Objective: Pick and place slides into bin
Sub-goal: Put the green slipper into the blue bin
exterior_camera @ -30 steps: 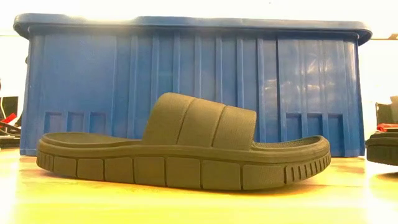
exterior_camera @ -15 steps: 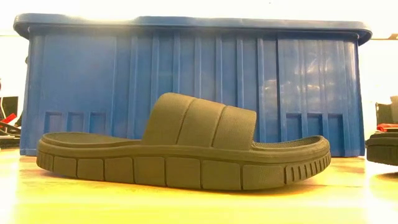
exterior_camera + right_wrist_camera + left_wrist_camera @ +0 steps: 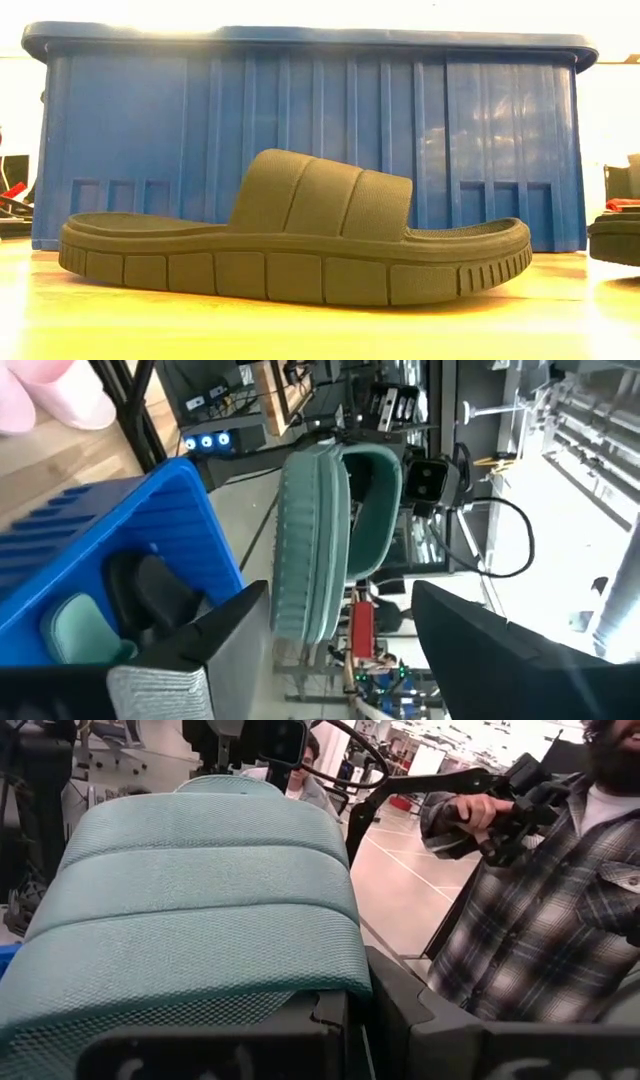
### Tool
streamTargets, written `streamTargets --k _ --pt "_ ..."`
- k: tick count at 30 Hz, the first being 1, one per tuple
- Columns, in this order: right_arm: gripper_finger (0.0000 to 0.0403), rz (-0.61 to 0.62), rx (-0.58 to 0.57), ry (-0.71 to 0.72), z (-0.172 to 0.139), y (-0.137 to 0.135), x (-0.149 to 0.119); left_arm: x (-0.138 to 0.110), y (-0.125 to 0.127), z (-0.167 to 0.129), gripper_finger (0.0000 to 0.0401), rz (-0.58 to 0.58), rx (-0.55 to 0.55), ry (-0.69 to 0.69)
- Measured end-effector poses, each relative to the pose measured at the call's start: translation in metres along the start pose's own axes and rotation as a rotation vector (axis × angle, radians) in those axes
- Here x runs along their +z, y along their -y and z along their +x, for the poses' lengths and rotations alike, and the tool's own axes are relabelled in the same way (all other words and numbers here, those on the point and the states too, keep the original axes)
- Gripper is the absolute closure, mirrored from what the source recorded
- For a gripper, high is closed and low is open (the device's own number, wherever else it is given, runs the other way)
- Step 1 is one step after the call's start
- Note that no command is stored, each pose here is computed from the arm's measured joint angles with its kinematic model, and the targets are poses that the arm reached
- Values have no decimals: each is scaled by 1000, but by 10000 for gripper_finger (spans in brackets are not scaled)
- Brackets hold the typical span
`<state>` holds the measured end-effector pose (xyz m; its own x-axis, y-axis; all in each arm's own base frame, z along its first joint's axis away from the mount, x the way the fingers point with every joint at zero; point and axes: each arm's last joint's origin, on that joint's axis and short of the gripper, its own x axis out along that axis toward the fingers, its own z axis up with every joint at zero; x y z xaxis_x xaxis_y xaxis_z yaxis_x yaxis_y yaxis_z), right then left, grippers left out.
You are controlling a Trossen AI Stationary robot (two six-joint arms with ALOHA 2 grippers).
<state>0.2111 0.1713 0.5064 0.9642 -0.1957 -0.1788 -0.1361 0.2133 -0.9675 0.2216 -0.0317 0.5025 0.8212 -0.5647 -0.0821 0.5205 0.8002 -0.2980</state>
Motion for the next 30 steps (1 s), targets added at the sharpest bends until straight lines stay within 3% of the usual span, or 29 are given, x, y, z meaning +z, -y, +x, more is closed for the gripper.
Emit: streamTargets --k 14,19,30 --pt "184 10 20 67 28 -11 2 0 0 0 401 0 3 1" --pt "209 -27 18 39 36 -13 0 0 0 0 401 0 3 1" --pt "259 16 -16 -25 39 -9 -3 0 -1 0 401 0 14 4"
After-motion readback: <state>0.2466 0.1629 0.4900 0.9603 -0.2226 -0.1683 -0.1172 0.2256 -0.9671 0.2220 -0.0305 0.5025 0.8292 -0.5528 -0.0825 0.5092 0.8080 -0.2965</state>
